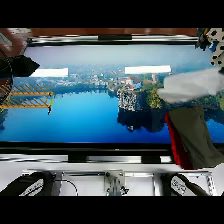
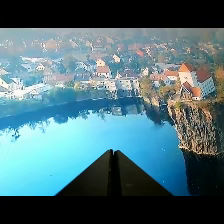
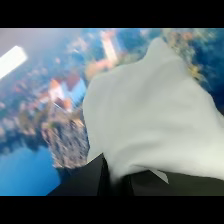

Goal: Fold the shirts.

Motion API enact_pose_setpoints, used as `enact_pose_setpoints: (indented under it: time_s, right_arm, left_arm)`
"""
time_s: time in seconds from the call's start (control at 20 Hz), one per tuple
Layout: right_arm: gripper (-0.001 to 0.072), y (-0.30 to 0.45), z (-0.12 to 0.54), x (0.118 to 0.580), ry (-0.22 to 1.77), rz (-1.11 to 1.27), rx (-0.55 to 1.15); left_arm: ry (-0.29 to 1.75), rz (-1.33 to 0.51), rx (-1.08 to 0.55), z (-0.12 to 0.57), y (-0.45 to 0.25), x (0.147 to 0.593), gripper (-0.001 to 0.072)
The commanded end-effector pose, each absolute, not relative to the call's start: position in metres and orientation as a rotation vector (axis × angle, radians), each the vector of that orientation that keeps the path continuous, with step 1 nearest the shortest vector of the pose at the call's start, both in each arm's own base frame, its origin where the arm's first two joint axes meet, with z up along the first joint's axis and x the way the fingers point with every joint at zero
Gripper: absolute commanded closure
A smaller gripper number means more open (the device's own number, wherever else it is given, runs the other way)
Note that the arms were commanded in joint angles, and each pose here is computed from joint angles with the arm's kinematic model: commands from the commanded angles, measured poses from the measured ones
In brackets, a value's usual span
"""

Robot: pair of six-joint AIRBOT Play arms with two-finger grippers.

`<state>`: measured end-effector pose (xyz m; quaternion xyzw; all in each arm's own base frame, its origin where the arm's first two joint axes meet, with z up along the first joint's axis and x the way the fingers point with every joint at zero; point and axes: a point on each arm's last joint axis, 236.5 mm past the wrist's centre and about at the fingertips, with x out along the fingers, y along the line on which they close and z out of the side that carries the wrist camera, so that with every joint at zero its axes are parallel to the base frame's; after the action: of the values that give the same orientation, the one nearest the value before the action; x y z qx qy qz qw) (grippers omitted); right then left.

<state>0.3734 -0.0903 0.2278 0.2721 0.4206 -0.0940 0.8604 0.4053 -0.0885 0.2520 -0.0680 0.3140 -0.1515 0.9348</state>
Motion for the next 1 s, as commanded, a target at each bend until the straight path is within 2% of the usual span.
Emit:
enact_pose_setpoints:
  time_s: [0.0, 0.15, 0.45, 0.95]
  right_arm:
    - [0.0632, -0.123, 0.187, 0.287, 1.215, -0.454, 0.467]
    - [0.0632, -0.128, 0.180, 0.252, 1.280, -0.522, 0.420]
    - [0.0632, -0.130, 0.179, 0.198, 1.289, -0.624, 0.363]
    - [0.0632, -0.112, 0.081, 0.139, 1.495, -0.699, 0.415]
  left_arm:
    - [0.645, -0.311, -0.138, 0.252, -0.089, 0.404, 0.0678]
    - [0.644, -0.312, -0.136, 0.252, -0.089, 0.404, 0.0678]
    - [0.640, -0.319, -0.113, 0.252, -0.089, 0.404, 0.0678]
    - [0.640, -0.320, -0.113, 0.252, -0.089, 0.404, 0.0678]
